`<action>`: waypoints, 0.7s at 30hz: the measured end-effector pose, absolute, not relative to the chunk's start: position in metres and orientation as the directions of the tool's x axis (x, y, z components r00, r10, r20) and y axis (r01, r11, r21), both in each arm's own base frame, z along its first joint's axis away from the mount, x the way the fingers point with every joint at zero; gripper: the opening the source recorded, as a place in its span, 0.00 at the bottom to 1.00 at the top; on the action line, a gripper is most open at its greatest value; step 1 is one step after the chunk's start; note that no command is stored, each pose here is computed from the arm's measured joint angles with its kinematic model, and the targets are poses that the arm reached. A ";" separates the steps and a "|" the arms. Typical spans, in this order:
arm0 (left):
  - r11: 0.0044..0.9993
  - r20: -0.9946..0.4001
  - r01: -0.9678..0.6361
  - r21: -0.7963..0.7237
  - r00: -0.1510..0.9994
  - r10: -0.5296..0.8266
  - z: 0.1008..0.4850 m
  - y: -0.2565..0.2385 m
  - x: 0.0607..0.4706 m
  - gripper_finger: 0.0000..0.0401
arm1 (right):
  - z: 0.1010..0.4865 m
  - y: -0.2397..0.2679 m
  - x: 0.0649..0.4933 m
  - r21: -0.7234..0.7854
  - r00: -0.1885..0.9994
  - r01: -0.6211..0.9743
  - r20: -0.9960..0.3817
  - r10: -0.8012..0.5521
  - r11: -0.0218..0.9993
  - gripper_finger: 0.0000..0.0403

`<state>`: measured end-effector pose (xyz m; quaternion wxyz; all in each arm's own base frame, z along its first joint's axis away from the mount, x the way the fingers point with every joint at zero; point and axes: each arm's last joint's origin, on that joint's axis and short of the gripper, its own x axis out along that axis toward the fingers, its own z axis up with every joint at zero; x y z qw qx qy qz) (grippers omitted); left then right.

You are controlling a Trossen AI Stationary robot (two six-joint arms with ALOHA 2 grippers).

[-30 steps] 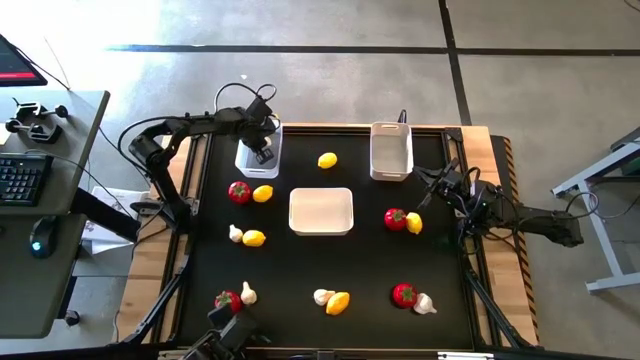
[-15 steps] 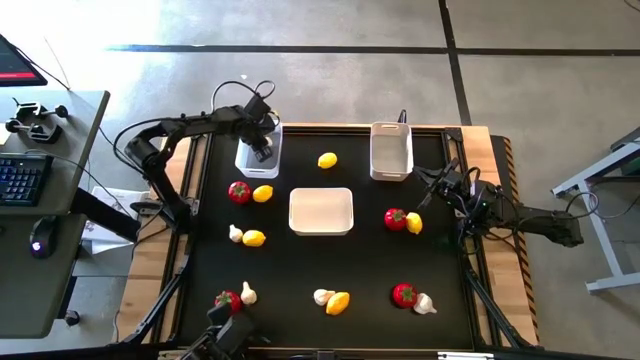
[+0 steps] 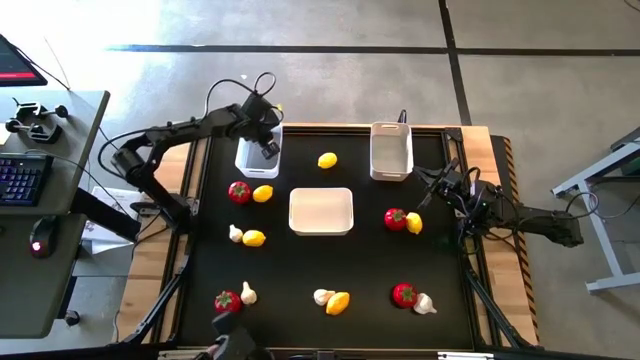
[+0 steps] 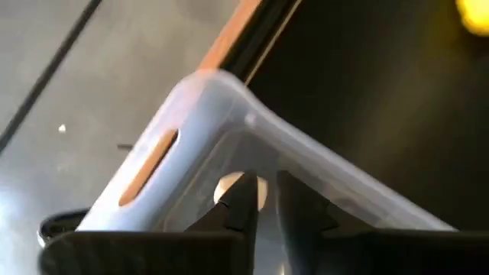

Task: Sort produce into baskets
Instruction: Put the red tomato into the gray bin

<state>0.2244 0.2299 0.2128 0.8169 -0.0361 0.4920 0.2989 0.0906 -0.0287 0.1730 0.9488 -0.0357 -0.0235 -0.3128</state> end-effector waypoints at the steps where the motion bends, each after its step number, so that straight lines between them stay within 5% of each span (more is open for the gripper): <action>1: 0.820 -0.804 -0.521 0.239 0.367 0.467 0.214 0.227 0.227 0.04 | 0.173 -0.029 0.091 -0.053 0.803 0.595 0.067 -0.592 0.802 0.00; 8: 0.857 -0.635 -0.471 0.207 0.601 0.484 0.208 0.191 0.225 0.01 | 0.173 -0.029 0.091 -0.053 0.803 0.595 0.067 -0.592 0.802 0.00; 21: 0.888 -0.388 -0.391 0.240 0.800 0.457 0.196 0.117 0.194 0.00 | 0.173 -0.029 0.091 -0.053 0.803 0.595 0.067 -0.592 0.802 0.00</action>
